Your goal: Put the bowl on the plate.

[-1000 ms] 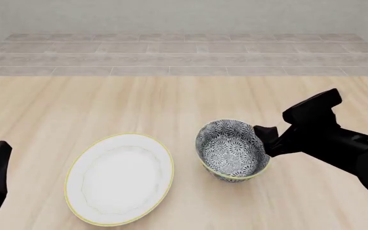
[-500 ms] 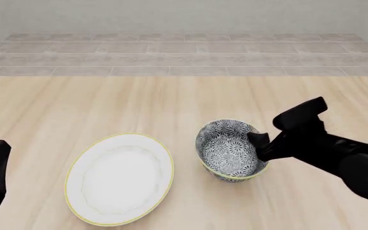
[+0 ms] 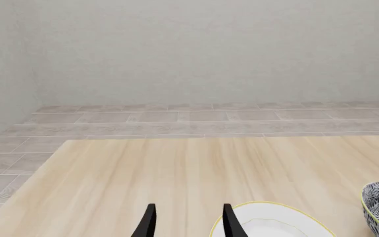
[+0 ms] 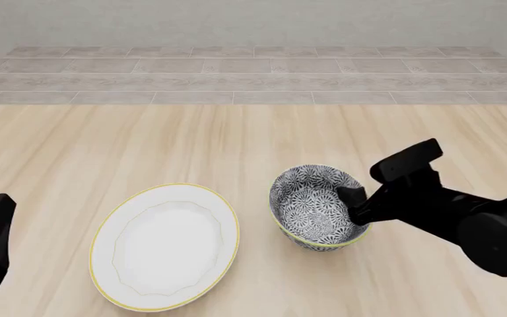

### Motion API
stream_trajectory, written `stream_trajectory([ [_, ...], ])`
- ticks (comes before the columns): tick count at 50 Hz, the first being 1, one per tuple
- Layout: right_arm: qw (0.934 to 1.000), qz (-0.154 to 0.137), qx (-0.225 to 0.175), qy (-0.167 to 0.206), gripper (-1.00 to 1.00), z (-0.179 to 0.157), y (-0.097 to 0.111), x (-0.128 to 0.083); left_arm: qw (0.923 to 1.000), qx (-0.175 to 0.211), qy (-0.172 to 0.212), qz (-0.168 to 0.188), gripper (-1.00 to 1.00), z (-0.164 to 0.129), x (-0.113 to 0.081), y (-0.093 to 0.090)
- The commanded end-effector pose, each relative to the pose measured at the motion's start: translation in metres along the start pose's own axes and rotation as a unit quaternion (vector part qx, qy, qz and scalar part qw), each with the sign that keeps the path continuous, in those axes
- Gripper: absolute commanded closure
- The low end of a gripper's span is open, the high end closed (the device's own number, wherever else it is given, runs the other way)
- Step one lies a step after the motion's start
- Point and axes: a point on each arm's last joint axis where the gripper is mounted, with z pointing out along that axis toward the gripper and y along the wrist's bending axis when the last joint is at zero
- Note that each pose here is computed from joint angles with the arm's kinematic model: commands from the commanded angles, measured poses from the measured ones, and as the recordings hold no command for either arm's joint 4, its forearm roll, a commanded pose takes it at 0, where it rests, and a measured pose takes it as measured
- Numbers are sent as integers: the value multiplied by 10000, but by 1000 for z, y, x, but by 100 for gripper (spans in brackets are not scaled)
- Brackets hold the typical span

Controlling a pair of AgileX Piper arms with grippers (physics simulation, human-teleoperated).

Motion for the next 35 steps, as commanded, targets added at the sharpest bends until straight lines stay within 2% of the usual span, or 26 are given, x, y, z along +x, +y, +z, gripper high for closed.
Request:
stream_trajectory([
  [1, 10000, 28, -7, 48, -100, 4, 0, 3, 10000, 2, 5, 5, -100, 0, 0, 0],
  [35, 9997, 101, -17, 219, -100, 18, 1, 12, 10000, 38, 50, 16, -100, 0, 3, 0],
])
